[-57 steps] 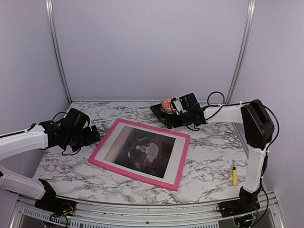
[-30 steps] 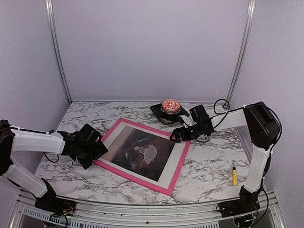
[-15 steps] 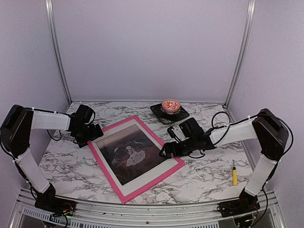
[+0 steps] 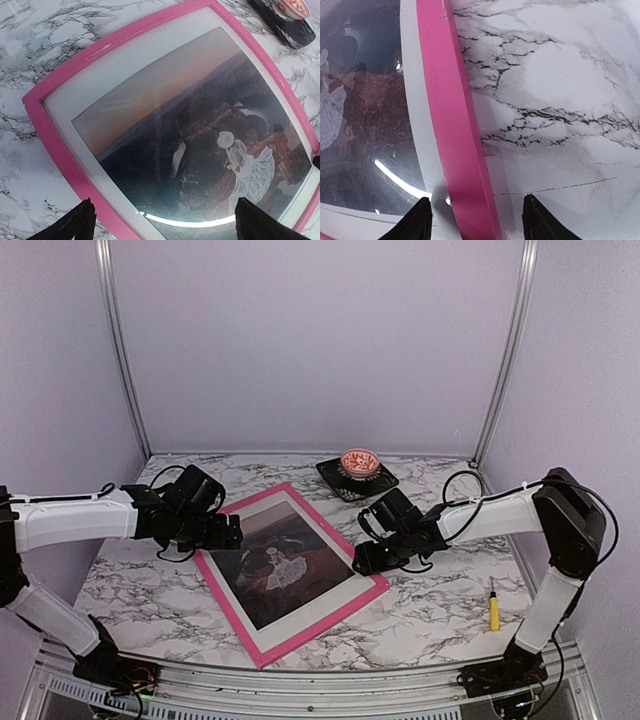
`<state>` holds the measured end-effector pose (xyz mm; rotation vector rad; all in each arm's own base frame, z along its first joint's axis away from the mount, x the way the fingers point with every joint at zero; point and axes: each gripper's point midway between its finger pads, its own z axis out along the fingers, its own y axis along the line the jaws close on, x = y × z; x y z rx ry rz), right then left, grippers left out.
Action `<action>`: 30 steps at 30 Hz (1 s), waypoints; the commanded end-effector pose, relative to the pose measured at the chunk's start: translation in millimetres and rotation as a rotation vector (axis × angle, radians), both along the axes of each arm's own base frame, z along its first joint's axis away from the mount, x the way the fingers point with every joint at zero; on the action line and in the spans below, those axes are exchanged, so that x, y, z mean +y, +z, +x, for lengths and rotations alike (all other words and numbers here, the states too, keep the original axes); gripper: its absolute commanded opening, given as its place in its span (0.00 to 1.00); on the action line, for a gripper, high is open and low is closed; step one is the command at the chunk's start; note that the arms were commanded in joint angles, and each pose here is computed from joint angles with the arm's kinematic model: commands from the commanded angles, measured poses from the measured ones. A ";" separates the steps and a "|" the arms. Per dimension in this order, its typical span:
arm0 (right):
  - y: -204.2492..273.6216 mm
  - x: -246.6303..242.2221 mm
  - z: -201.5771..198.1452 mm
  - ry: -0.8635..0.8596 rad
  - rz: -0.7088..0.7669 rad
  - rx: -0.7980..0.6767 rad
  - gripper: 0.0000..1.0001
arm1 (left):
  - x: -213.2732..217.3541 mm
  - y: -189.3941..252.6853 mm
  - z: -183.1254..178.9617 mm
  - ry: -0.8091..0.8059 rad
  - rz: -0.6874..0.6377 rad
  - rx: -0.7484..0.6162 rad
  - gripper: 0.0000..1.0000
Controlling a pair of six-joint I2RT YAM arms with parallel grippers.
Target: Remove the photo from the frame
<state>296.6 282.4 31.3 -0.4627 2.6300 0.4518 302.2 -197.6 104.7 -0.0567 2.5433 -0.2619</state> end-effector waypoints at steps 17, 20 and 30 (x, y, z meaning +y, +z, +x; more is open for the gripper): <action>-6.4 -11.2 3.1 -0.031 -0.183 -0.004 0.14 | -171.0 10.6 -125.1 -0.562 0.456 -0.328 0.99; 0.1 -9.1 4.3 -0.039 -0.192 0.001 0.08 | -194.3 0.4 -141.6 -0.629 0.549 -0.368 0.99; 30.9 5.6 4.6 -0.048 -0.199 0.015 0.05 | -235.5 -30.7 -162.4 -0.745 0.863 -0.511 0.99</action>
